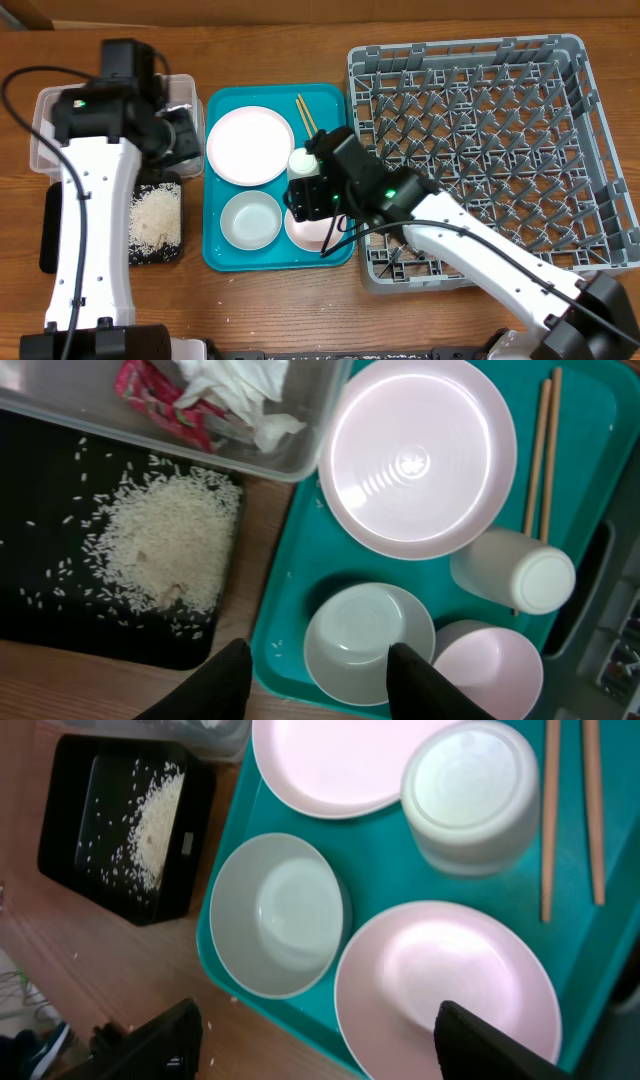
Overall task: Sort waste into correct bins and load items into the dishwasher
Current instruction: 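Reach the right gripper to the white bowl and grasp its rim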
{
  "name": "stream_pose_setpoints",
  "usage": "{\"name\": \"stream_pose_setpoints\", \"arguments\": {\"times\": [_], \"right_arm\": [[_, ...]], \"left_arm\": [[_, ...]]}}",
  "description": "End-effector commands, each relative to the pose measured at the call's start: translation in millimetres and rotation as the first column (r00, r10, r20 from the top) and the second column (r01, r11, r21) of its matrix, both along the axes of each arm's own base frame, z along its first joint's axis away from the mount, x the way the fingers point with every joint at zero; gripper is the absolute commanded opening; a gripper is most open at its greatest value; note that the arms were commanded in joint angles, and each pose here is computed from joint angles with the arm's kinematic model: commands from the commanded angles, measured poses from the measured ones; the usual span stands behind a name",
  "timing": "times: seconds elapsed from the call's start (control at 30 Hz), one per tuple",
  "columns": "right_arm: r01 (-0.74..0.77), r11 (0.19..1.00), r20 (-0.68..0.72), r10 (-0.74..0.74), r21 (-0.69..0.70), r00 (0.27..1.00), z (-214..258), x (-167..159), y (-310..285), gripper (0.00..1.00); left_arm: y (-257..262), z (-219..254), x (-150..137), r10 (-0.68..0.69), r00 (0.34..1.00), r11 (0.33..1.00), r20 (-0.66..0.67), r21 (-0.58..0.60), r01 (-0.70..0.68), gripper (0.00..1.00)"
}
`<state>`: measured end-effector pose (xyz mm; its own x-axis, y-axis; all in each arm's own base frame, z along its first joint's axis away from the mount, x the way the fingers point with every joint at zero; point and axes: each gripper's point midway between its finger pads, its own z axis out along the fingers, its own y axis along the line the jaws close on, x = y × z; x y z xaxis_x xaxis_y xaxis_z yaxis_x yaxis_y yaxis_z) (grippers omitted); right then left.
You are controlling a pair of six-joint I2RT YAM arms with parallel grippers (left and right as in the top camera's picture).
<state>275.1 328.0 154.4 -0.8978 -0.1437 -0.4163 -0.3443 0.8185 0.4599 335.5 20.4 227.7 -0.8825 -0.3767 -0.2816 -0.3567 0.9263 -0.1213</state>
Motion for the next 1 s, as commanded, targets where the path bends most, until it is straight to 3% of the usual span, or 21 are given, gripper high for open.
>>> {"name": "stream_pose_setpoints", "arguments": {"times": [0.0,0.4,0.97], "right_arm": [[0.036,0.998,0.059,-0.033,-0.049,0.998,-10.2,12.6,8.7,0.72],[-0.106,0.959,0.032,0.118,-0.261,0.992,-64.8,33.7,44.2,0.66],[-0.263,0.903,-0.002,0.279,-0.341,0.960,-115.4,-0.2,72.4,0.43]], "left_arm": [[10.1,4.5,1.5,-0.005,1.000,1.000,0.019,-0.010,0.005,0.46],[18.5,4.5,0.9,0.015,1.000,1.000,0.019,0.000,-0.015,0.47],[25.2,5.4,3.3,0.026,0.999,0.999,0.029,0.035,-0.027,0.52]]}}
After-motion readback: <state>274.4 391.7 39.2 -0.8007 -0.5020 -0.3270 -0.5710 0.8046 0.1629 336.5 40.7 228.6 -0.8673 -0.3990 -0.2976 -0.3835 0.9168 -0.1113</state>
